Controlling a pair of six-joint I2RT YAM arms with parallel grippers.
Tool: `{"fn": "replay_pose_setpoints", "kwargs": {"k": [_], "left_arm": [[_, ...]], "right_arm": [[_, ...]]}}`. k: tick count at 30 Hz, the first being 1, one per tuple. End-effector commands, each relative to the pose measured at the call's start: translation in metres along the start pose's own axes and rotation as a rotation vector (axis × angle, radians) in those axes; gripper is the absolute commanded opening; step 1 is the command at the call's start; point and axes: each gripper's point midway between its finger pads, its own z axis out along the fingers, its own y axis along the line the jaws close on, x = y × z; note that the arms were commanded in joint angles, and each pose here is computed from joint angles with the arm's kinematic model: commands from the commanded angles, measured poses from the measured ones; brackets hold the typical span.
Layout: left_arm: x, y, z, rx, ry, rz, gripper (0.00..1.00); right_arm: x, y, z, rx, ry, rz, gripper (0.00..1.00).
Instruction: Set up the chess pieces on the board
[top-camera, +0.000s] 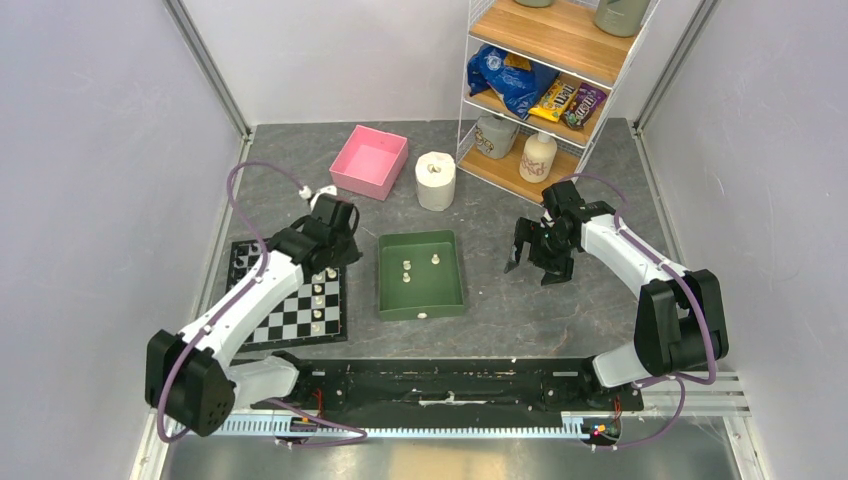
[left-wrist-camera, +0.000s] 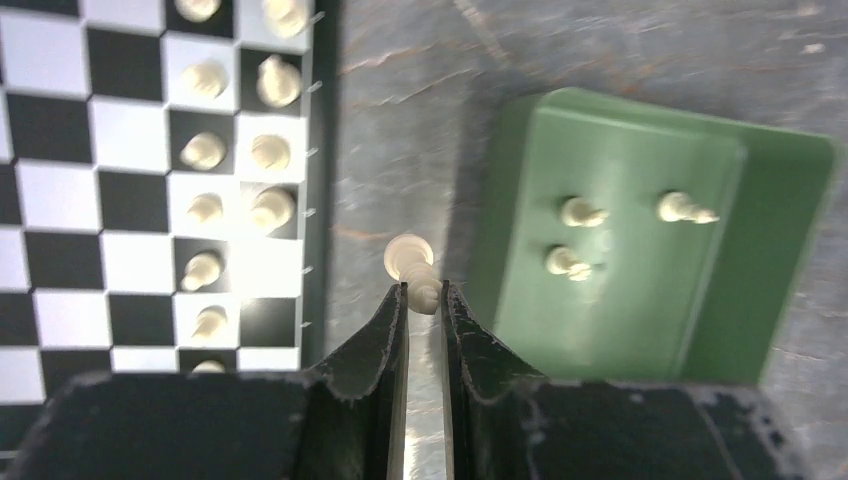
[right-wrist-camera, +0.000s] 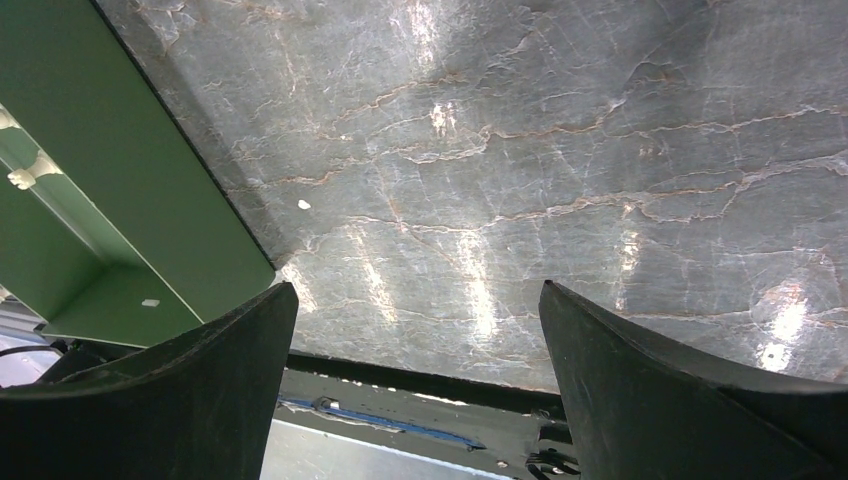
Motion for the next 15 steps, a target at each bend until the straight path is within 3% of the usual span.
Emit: {"fn": "replay_pose_setpoints", "kwargs": {"k": [1,15], "left_arm": [[0.025,0.038,0.001,-0.092,0.041,-0.095,0.02],[0.041,0.080,0.014,-0.162,0.100,-0.151,0.02]], "right_arm": [[-0.004,0.005,-0.003,-0.027,-0.014,-0.003,0.99],[0.002,-0.001,0.001,-0.011,-0.003,-0.004,0.99]]}}
